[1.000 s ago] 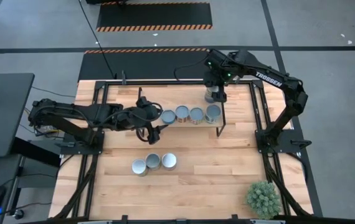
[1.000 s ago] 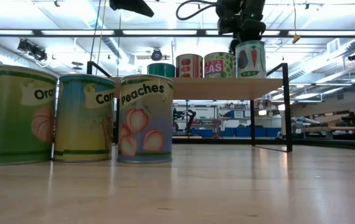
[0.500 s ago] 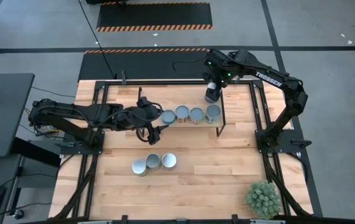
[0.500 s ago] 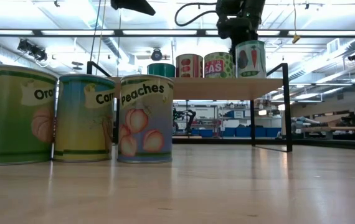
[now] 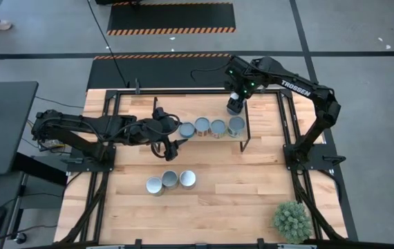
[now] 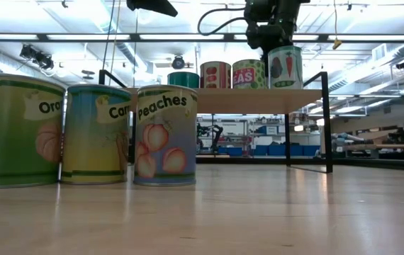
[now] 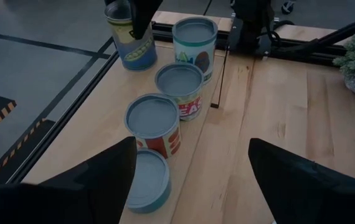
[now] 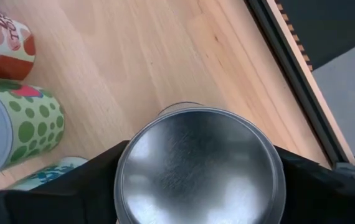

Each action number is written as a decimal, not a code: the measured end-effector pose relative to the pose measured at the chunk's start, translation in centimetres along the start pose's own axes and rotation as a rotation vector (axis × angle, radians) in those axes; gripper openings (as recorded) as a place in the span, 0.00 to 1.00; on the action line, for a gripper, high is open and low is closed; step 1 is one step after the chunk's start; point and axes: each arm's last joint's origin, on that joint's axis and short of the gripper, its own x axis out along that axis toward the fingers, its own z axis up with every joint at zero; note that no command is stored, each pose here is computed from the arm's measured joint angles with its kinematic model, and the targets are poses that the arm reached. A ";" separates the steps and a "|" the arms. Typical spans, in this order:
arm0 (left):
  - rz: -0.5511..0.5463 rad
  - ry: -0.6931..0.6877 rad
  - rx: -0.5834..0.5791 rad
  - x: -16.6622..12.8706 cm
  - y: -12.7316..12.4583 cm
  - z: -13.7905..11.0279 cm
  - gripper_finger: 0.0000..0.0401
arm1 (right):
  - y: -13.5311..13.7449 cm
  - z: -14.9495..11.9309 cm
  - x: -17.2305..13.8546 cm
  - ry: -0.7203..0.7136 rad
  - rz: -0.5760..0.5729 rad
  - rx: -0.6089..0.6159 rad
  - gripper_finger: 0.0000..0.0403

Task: Pick and place cans onto a shelf
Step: Put the canned peas on the shelf, then put the canned peaches on the shelf

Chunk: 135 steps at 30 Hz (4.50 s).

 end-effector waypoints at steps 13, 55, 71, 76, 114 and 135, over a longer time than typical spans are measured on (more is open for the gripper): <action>0.000 0.000 0.000 0.0 0.0 0.0 0.78 | 0.0 -0.3 -0.1 0.025 0.005 -0.192 0.81; -0.025 0.006 -0.007 0.0 -0.1 0.0 0.78 | 1.9 0.3 -3.0 -0.043 -0.050 -0.464 0.97; -0.048 0.022 -0.019 -2.4 0.9 -0.2 0.78 | 3.8 0.9 -9.3 -0.284 -0.065 -0.408 0.97; -0.045 0.092 -0.033 -3.7 1.0 -1.0 0.78 | 6.4 0.6 -9.5 -0.306 -0.018 -0.441 0.97; -0.168 0.056 -0.114 -6.7 -1.4 -9.9 0.78 | 28.8 -0.4 -0.8 -0.357 0.279 -0.449 0.95; -0.174 -0.074 -0.285 -8.9 1.7 -12.2 0.78 | 32.2 1.4 1.8 -0.515 0.302 -0.462 0.93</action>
